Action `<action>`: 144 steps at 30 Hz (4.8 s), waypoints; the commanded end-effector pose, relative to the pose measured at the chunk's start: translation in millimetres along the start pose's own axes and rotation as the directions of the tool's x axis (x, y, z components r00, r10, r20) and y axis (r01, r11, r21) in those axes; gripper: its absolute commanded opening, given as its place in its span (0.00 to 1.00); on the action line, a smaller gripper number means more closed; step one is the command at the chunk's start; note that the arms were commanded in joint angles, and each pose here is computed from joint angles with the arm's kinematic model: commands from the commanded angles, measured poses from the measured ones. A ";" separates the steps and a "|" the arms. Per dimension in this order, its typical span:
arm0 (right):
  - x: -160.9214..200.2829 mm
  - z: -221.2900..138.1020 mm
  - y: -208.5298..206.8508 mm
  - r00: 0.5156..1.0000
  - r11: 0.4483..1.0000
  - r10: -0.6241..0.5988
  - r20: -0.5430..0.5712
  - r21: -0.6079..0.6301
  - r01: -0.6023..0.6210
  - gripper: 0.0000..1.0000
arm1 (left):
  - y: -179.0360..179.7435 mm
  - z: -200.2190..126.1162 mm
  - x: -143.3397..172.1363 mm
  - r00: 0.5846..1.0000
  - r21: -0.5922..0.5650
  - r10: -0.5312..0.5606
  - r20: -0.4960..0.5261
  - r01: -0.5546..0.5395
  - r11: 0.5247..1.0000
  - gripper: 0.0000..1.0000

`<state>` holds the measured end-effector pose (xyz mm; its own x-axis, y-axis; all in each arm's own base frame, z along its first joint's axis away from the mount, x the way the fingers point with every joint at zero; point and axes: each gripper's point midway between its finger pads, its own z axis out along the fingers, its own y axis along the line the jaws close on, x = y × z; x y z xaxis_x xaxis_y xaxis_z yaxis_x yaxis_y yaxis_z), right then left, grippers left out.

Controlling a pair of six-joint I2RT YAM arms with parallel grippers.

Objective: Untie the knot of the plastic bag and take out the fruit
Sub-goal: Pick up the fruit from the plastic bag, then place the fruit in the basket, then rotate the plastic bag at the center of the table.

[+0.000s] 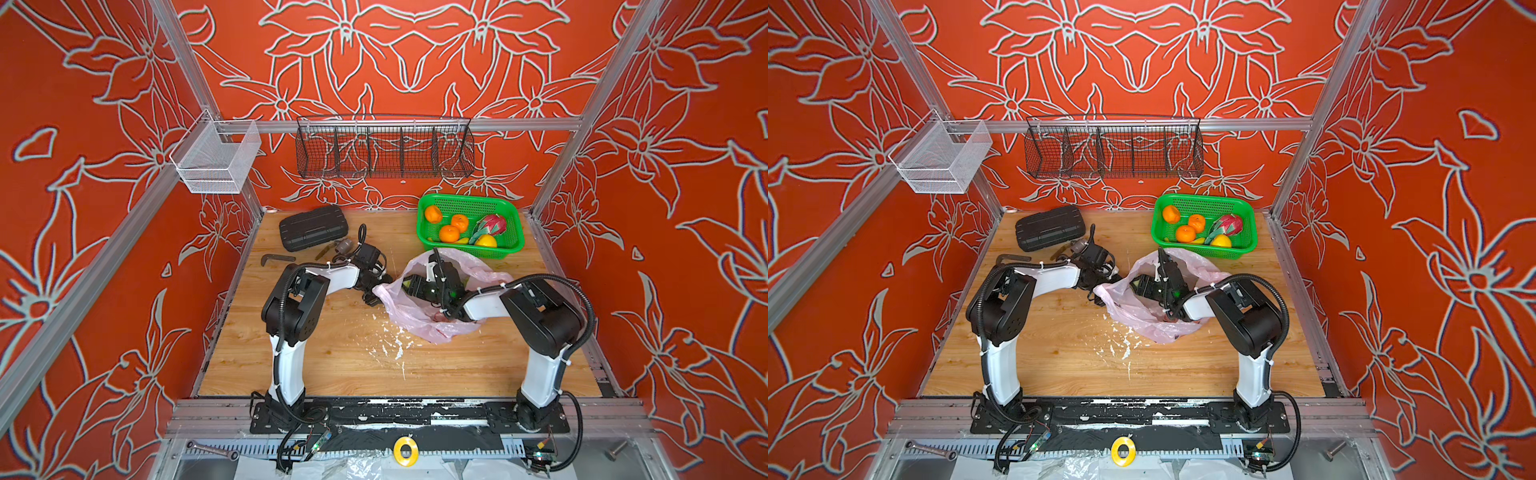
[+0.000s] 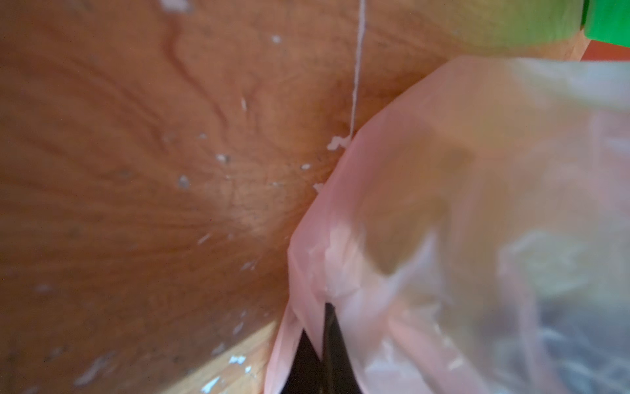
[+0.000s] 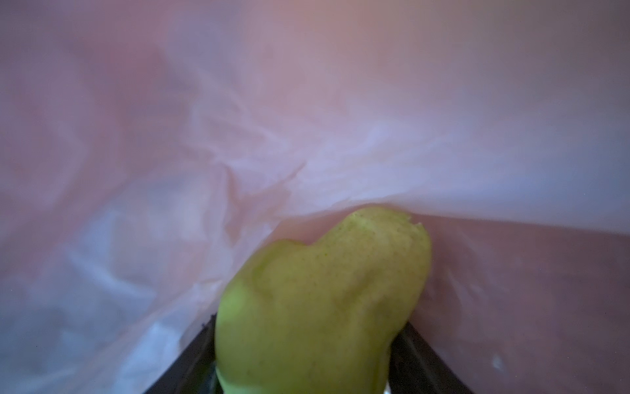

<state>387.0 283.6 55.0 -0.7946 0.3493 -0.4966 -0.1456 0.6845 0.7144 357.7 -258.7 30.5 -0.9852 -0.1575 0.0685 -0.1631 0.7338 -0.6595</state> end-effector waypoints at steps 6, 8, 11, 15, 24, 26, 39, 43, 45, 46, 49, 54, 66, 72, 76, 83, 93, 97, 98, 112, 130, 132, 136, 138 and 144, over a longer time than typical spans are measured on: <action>1.0 -20.8 -1.6 1.000 0.999 -0.004 0.017 0.036 0.003 0.55 | -0.9 -1.7 -0.8 1.000 -0.015 0.015 0.003 -0.015 1.000 0.00; 1.2 -31.0 -1.5 1.000 0.999 -0.011 0.023 0.047 0.010 0.54 | 0.0 -3.4 -2.4 1.000 -0.020 0.010 0.012 -0.010 1.000 0.00; 3.8 -47.7 0.1 0.999 0.999 -0.014 0.030 0.050 0.013 0.53 | 0.5 -5.8 -4.1 1.000 -0.027 0.003 0.024 -0.003 1.000 0.00; 7.5 -72.1 0.1 0.999 0.998 -0.020 0.040 0.066 0.017 0.53 | -0.4 -7.4 -5.7 1.000 -0.030 0.003 0.030 -0.002 1.000 0.00; 14.0 -111.6 15.7 0.999 0.998 -0.039 0.017 0.044 0.038 0.51 | -4.5 -12.1 -8.4 0.998 -0.035 0.001 0.057 0.001 0.999 0.00; 22.2 -113.8 22.4 0.999 0.999 -0.029 -0.041 0.020 0.030 0.51 | -7.2 -16.1 -10.0 0.997 -0.038 0.007 0.072 -0.004 0.999 0.00; -9.2 -179.3 52.2 0.991 0.993 -0.095 0.098 0.081 0.088 0.51 | -20.4 -48.2 -12.4 0.983 -0.073 0.078 0.164 -0.067 0.995 0.45; -37.6 -210.0 68.8 0.971 0.982 -0.158 0.181 0.127 0.136 0.51 | -32.2 -74.6 -8.7 0.967 -0.085 0.123 0.223 -0.106 0.991 0.62; -49.3 -222.5 75.7 0.962 0.979 -0.172 0.211 0.141 0.144 0.51 | -39.1 -88.7 -6.3 0.956 -0.088 0.147 0.253 -0.128 0.988 0.68; -54.1 -227.8 79.1 0.958 0.978 -0.178 0.223 0.144 0.148 0.51 | -42.4 -95.1 -5.1 0.951 -0.089 0.157 0.266 -0.137 0.986 0.71; -73.0 -243.8 93.0 0.943 0.975 -0.197 0.269 0.152 0.160 0.51 | -54.5 -118.6 -1.3 0.929 -0.092 0.191 0.316 -0.171 0.981 0.78; -111.0 -262.3 110.4 0.915 0.971 -0.217 0.340 0.172 0.166 0.51 | -82.2 -155.8 9.2 0.890 -0.068 0.253 0.379 -0.246 0.967 0.83; -216.1 -211.3 46.9 0.948 0.965 -0.126 0.292 0.257 0.049 0.51 | -160.6 -215.1 52.4 0.776 -0.023 0.436 0.456 -0.479 0.878 0.95; -247.3 -168.0 -27.5 0.967 0.942 -0.012 0.254 0.328 -0.074 0.50 | -181.5 -223.1 73.6 0.721 -0.040 0.520 0.458 -0.568 0.822 0.97; -258.6 -153.9 -70.7 0.968 0.911 0.026 0.249 0.393 -0.126 0.50 | -187.7 -211.1 82.2 0.696 -0.067 0.582 0.420 -0.616 0.785 0.97; -265.7 -113.0 -103.4 0.982 0.905 0.080 0.174 0.399 -0.145 0.50 | -179.1 -143.5 105.0 0.786 0.034 0.586 0.198 -0.602 0.797 0.97; -262.5 -75.7 -117.4 0.985 0.906 0.115 0.125 0.394 -0.156 0.51 | -53.5 -64.2 125.0 0.911 -0.207 0.411 -0.008 -0.404 0.891 0.93; -262.6 -68.3 -120.1 0.987 0.905 0.109 0.120 0.399 -0.149 0.51 | -34.2 -65.2 125.3 0.924 -0.251 0.382 0.017 -0.365 0.896 0.92; -262.9 -65.7 -121.0 0.987 0.905 0.114 0.116 0.397 -0.151 0.51 | -34.5 -67.3 123.5 0.923 -0.252 0.383 0.031 -0.364 0.897 0.92; -255.1 -77.6 -147.3 0.992 0.813 0.060 0.110 0.572 -0.113 0.59 | -51.9 -101.0 104.1 0.911 -0.210 0.384 0.152 -0.350 0.913 0.93; -273.2 -160.3 -65.9 0.981 0.843 -0.067 0.180 0.536 -0.040 0.86 | -151.0 -108.7 143.2 0.752 -0.054 0.634 0.180 -0.636 0.770 0.91; -262.9 -181.4 -48.2 0.977 0.861 -0.080 0.196 0.508 -0.031 0.86 | -157.4 -99.1 147.8 0.738 -0.063 0.655 0.163 -0.655 0.753 0.90; -219.9 -227.7 -20.3 0.976 0.889 -0.065 0.210 0.456 -0.039 0.84 | -168.0 -71.0 156.0 0.696 -0.060 0.709 0.111 -0.707 0.704 0.88; -192.6 -245.8 -11.2 0.980 0.899 -0.057 0.193 0.437 -0.034 0.84 | -167.7 -56.8 156.4 0.679 -0.093 0.729 0.086 -0.723 0.685 0.88; -96.6 -293.0 -17.5 0.996 0.871 0.009 0.085 0.488 -0.050 0.84 | -166.3 -12.5 164.9 0.641 -0.087 0.767 0.016 -0.764 0.640 0.88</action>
<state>338.4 47.0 278.4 -0.6284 0.4173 -0.6565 0.1397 0.8908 0.4324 221.7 -385.1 162.5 -0.7893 0.4209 -0.4470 0.6008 0.6794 -0.4212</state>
